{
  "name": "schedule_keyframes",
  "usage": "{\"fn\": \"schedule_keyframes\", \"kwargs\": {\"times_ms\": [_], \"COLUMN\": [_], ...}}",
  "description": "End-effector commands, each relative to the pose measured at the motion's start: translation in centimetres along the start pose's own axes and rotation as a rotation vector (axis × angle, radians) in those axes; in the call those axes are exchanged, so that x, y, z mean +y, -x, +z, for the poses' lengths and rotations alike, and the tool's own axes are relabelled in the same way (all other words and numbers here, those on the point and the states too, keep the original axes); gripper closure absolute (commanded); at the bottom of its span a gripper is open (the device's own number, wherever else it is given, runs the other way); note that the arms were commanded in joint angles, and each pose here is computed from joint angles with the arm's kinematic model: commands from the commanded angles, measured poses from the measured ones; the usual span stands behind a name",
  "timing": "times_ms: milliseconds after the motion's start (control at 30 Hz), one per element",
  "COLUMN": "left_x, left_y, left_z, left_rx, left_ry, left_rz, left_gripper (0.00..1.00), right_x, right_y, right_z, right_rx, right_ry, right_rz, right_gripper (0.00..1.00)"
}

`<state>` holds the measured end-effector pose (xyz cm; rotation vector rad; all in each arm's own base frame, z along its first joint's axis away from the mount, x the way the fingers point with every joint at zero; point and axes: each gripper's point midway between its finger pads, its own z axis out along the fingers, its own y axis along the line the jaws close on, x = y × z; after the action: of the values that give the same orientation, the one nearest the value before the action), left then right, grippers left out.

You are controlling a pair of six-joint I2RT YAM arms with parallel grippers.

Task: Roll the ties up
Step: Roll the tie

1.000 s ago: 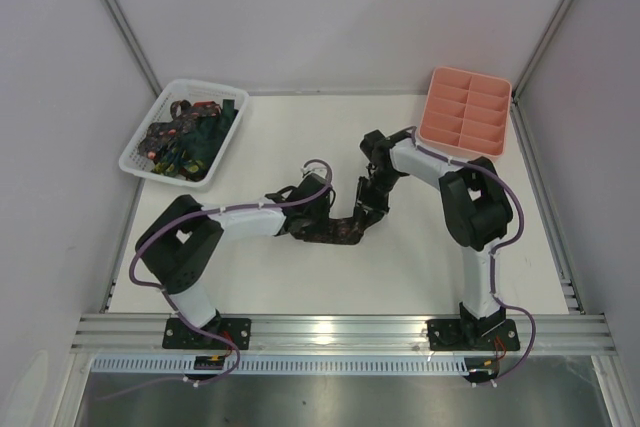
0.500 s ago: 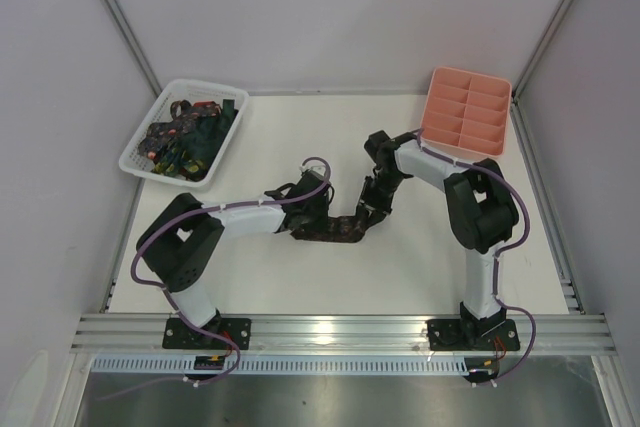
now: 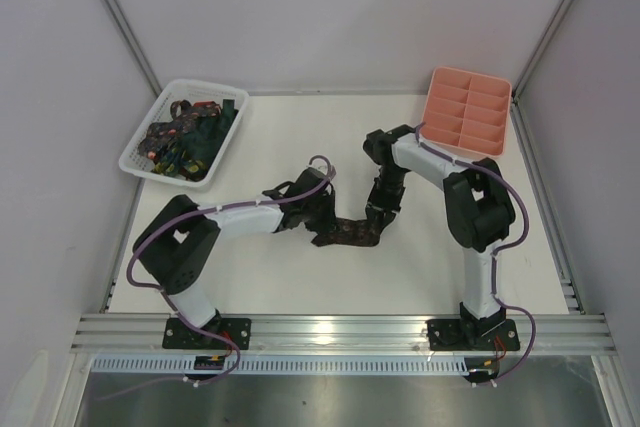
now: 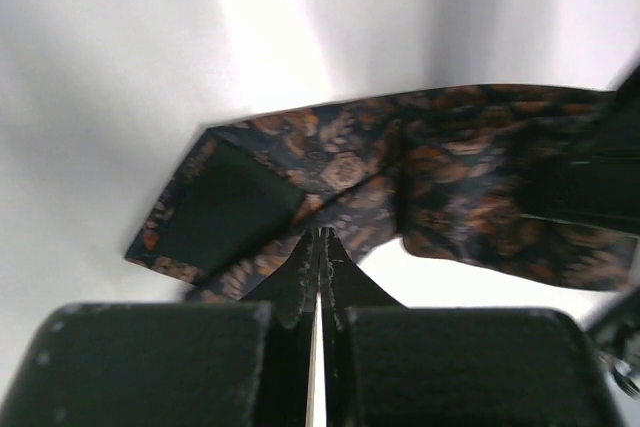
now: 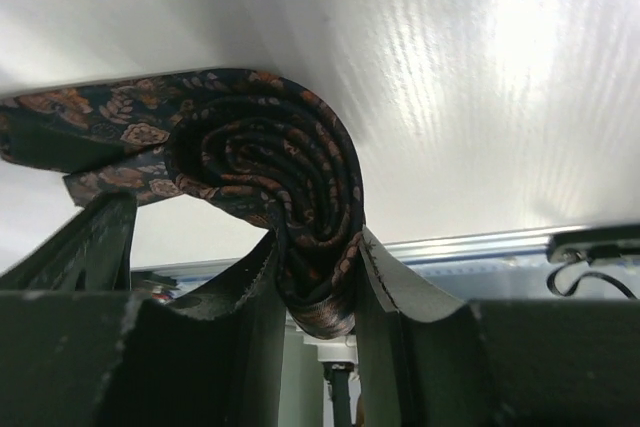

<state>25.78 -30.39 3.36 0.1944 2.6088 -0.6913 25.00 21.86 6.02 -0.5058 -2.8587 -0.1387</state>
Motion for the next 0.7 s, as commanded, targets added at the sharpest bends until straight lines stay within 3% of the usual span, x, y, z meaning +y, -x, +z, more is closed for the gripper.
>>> {"fn": "schedule_keyframes", "kwargs": {"times_ms": [0,367,667], "left_x": [-5.3,-9.8,-9.6], "left_y": [2.3,1.5,1.0], "left_z": [-1.9,-0.4,1.8], "left_rx": [-0.069,-0.044,-0.004], "left_ry": [-0.190,-0.316,-0.298], "left_rz": [0.039,0.057,0.025], "left_gripper": [0.99,1.00,1.00], "right_x": [-1.5,-3.1,-2.0], "right_y": [-0.4,-0.4,-0.8], "right_z": [-0.1,-0.5,-0.7], "right_rx": [-0.001,0.005,0.029], "right_ry": [-0.117,-0.214,-0.172], "right_rz": [0.035,0.066,0.070], "right_gripper": [1.00,1.00,0.92]}}
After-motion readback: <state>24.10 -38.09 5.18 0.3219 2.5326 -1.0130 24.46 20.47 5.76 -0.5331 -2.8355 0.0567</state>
